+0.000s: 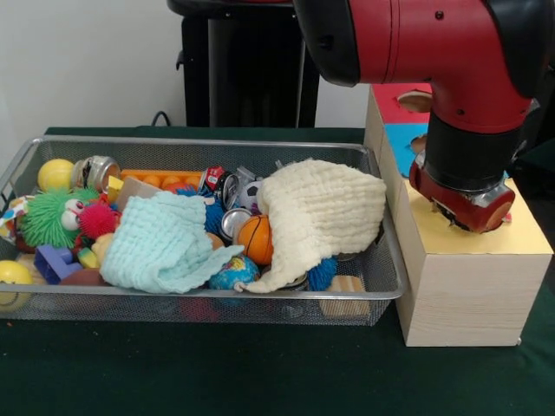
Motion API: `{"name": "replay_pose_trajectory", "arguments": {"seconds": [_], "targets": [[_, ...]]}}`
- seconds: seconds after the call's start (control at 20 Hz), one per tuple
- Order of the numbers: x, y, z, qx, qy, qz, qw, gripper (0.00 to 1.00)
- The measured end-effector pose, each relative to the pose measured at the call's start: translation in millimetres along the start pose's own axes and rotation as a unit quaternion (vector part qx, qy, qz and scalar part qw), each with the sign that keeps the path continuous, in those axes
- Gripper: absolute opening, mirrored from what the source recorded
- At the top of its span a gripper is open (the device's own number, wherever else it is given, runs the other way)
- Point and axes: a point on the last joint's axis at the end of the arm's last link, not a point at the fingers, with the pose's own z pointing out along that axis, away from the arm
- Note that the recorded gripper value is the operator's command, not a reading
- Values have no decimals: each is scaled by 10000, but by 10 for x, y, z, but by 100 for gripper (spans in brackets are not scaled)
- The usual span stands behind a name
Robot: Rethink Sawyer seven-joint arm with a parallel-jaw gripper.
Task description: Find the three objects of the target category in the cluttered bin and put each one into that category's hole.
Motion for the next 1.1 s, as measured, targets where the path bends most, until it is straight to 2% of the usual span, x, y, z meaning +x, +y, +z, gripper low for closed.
{"name": "replay_pose_trajectory", "arguments": {"seconds": [0.15,0.75,1.1], "targets": [[16,11,9,-16,5,-209,9998,0],[39,16,3,-34,28,-237,9997,0],[116,92,-43,-37,-112,-348,9993,0]]}}
